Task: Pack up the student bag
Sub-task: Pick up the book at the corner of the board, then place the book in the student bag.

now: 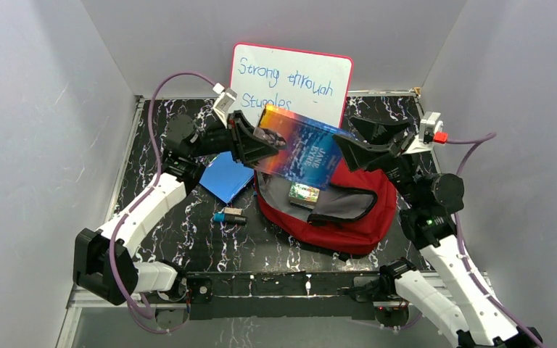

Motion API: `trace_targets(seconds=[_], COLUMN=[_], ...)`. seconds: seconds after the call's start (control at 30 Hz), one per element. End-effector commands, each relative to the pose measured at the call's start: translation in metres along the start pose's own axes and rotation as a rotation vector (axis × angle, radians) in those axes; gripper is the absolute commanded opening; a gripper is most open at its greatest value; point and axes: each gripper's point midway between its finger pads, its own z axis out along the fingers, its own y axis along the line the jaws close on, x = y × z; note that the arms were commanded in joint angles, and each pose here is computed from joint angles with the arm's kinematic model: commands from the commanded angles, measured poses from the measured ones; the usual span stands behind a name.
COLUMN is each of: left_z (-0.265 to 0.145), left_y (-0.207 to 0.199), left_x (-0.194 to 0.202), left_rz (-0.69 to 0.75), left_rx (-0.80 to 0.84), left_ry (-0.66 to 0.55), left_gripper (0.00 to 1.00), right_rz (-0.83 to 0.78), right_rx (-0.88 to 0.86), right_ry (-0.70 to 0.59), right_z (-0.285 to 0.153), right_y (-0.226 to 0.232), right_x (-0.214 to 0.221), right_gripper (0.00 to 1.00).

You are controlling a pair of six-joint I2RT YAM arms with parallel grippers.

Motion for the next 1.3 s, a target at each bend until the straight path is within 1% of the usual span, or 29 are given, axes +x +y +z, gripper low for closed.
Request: trace_targets(seconds=[0.0, 0.07, 0.1, 0.13, 0.23, 0.3, 0.4, 0.47, 0.5, 0.57, 0.67, 0.7, 0.73, 0.77, 0.87, 0.93, 1.07, 1.27], left_z=[-0.024, -0.034, -0.038, -0.04, -0.045, -0.048, -0.054, -0.058, -0.059, -0.061, -0.06, -0.06, -0.06, -0.061, -0.06, -0.06, -0.056, -0.055], left_y=[0.018, 0.031, 0.035, 0.039, 0.05, 0.058, 0.066, 0.072, 0.074, 0.077, 0.078, 0.078, 0.079, 0.079, 0.081, 0.084, 0.084, 0.082], left_x=[-0.064, -0.068, -0.068, -0.069, -0.063, -0.059, -0.057, -0.056, -0.057, -0.056, -0.054, -0.054, -0.053, -0.052, -0.049, -0.047, -0.046, -0.043], left_rz=[0.156, 0.133, 0.12, 0.101, 0.039, 0.001, -0.031, -0.049, -0.053, -0.067, -0.077, -0.081, -0.083, -0.084, -0.089, -0.099, -0.119, -0.131], left_rx=[-0.236, -0.301, -0.322, -0.339, -0.379, -0.409, -0.456, -0.487, -0.498, -0.511, -0.506, -0.506, -0.509, -0.511, -0.511, -0.507, -0.478, -0.456], left_ry=[-0.159, -0.17, -0.176, -0.181, -0.181, -0.183, -0.191, -0.191, -0.19, -0.186, -0.176, -0.174, -0.172, -0.171, -0.165, -0.163, -0.171, -0.163], left_gripper=[0.0, 0.0, 0.0, 0.0, 0.0, 0.0, 0.0, 0.0, 0.0, 0.0, 0.0, 0.0, 0.0, 0.0, 0.0, 0.0, 0.0, 0.0], right_rz=[-0.03, -0.026, -0.023, -0.028, -0.033, -0.042, -0.023, -0.013, -0.013, -0.004, 0.036, 0.05, 0.064, 0.078, 0.121, 0.139, 0.16, 0.14], right_rx=[0.299, 0.494, 0.561, 0.672, 0.906, 0.989, 1.021, 1.035, 1.03, 1.02, 1.022, 1.022, 1.015, 1.018, 1.077, 1.096, 1.119, 1.124], right_ry=[0.013, 0.042, 0.087, 0.124, 0.313, 0.48, 0.746, 0.88, 0.92, 0.973, 1.047, 1.073, 1.1, 1.126, 1.163, 1.131, 1.087, 1.102], right_z=[-0.021, -0.035, -0.042, -0.053, -0.083, -0.097, -0.109, -0.117, -0.118, -0.122, -0.135, -0.142, -0.148, -0.155, -0.181, -0.192, -0.201, -0.218], right_y=[-0.048, -0.081, -0.091, -0.109, -0.141, -0.152, -0.155, -0.157, -0.157, -0.16, -0.16, -0.158, -0.153, -0.149, -0.138, -0.132, -0.131, -0.135], right_x=[0.003, 0.011, 0.018, 0.025, 0.056, 0.081, 0.115, 0.131, 0.135, 0.141, 0.145, 0.148, 0.15, 0.152, 0.156, 0.158, 0.164, 0.179], right_gripper=[0.8, 0.77, 0.76, 0.75, 0.71, 0.7, 0.73, 0.74, 0.75, 0.79, 0.82, 0.85, 0.93, 0.98, 0.99, 0.99, 0.99, 0.99])
